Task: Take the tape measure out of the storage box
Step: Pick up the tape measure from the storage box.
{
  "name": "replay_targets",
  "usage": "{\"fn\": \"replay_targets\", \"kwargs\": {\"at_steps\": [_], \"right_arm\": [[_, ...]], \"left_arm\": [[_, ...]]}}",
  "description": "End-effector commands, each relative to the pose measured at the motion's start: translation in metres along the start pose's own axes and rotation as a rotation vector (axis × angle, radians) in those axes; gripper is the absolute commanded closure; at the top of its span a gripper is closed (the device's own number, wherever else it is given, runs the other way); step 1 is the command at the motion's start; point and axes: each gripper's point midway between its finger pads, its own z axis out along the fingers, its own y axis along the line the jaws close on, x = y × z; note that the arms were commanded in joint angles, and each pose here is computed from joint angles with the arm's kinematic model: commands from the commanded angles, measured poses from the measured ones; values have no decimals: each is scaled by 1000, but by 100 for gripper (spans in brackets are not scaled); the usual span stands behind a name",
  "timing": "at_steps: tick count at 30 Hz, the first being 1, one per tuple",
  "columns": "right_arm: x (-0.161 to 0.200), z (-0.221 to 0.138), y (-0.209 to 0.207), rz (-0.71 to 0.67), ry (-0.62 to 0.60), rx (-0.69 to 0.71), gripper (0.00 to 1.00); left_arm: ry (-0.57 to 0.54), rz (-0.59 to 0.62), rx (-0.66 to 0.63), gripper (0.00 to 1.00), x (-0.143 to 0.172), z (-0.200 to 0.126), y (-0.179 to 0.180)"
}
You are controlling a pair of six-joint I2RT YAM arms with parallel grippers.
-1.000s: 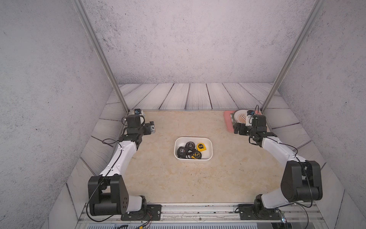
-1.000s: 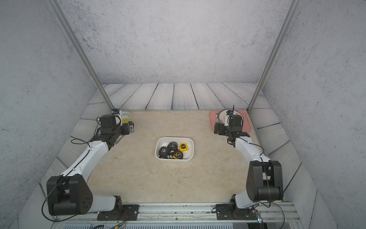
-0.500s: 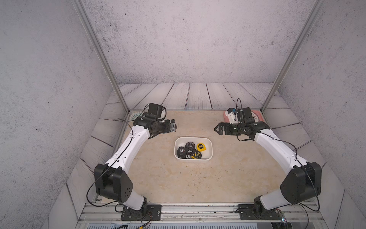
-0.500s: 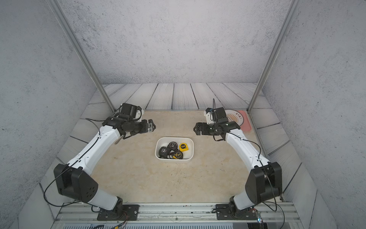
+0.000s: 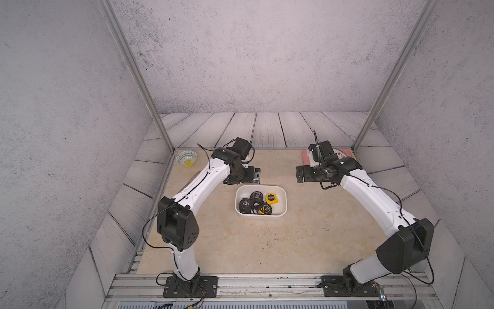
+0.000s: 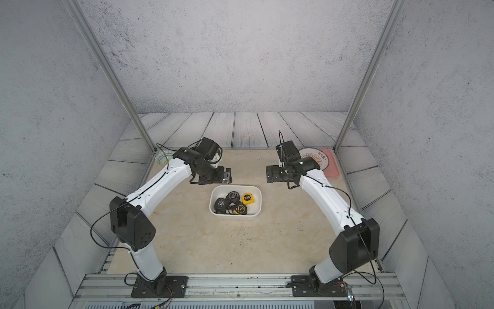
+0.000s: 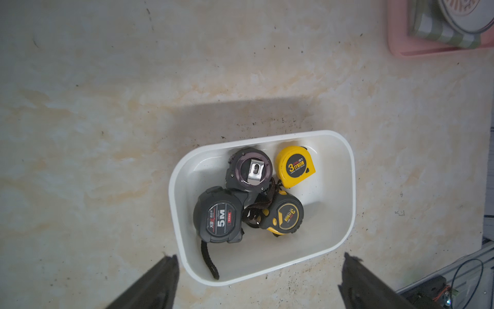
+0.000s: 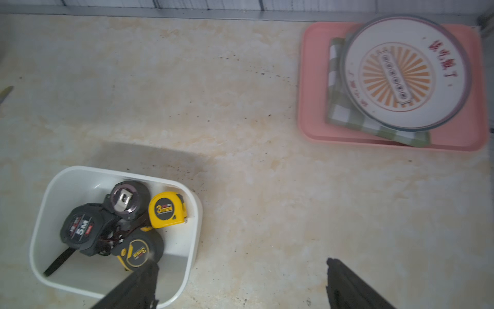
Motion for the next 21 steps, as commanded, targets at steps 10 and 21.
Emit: {"fn": "replay_targets", "kwargs": {"at_steps": [10,21], "right_arm": [[28,-12,-11,44,47,5,3],[30,-17,2,56,32,-81,6]], "left_arm": [[207,115,-188,2,19,72,14],[237,163,-239,1,12,117,15]]}}
